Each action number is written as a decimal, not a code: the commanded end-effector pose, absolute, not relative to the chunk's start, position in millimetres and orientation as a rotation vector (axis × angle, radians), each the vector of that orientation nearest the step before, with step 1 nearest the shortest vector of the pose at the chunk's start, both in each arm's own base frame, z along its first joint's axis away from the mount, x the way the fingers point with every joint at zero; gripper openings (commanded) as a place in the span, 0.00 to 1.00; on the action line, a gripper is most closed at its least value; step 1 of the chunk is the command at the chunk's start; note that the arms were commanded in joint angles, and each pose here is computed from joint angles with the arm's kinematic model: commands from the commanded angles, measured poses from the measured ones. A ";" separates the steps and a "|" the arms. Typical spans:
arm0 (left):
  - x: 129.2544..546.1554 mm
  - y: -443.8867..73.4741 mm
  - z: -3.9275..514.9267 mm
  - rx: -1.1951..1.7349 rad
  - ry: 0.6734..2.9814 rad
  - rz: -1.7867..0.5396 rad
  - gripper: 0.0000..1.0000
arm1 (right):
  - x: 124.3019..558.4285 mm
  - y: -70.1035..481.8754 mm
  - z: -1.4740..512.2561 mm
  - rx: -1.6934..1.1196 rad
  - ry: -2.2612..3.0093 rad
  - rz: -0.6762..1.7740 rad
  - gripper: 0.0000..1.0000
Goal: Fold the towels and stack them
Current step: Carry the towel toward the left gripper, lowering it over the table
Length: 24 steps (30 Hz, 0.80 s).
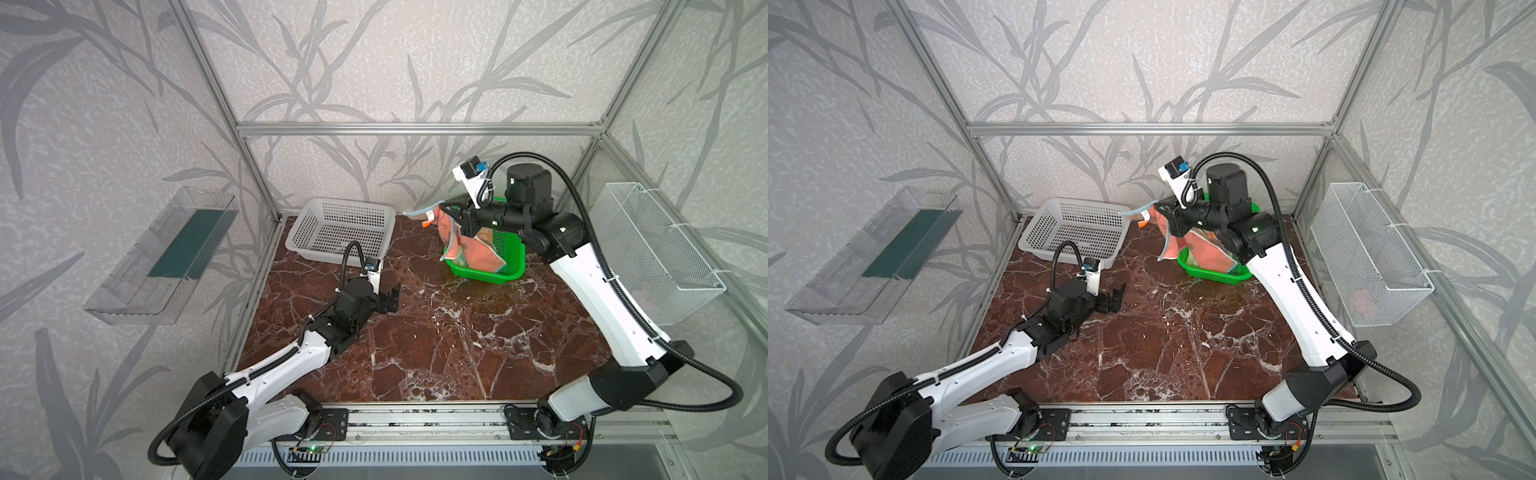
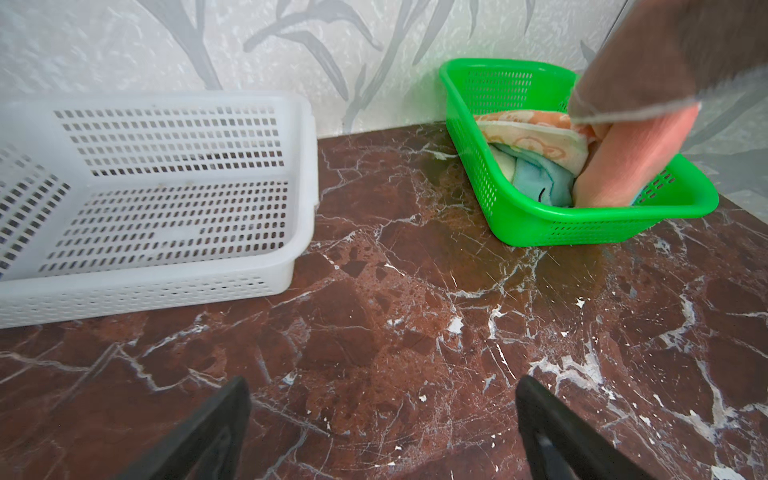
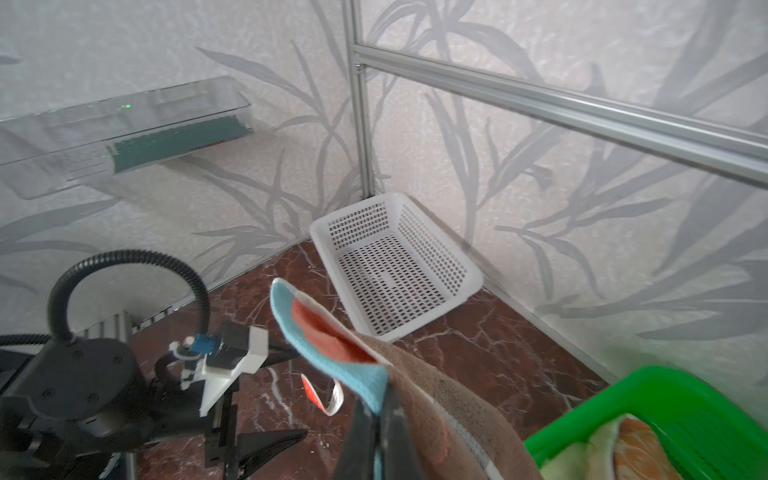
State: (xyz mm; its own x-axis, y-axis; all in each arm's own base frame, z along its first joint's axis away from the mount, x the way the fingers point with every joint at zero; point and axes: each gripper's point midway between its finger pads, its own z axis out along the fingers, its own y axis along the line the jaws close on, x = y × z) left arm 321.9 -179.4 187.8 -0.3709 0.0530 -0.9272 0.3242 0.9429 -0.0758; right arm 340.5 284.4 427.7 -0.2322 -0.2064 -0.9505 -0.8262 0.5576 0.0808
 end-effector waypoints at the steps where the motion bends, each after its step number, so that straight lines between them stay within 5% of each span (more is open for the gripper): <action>1: 313.0 -162.3 193.3 0.282 1.920 -0.206 0.99 | 317.2 299.3 417.5 -0.894 1.699 0.865 0.00; 13: 273.5 -178.4 211.5 0.667 1.685 -0.225 0.99 | 334.4 284.4 268.5 -0.783 2.080 0.736 0.00; 24: 289.3 -207.2 234.4 0.815 1.567 -0.205 0.96 | 334.6 285.0 237.4 -0.816 2.151 0.722 0.00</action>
State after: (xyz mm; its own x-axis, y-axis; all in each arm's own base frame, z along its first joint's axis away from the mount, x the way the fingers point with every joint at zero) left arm 283.0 -195.2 206.5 -0.0493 0.3793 -0.9240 0.5927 0.7557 0.2786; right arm 333.4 284.9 239.6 -0.5580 -0.3197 -0.7658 -0.7196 0.6461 0.2546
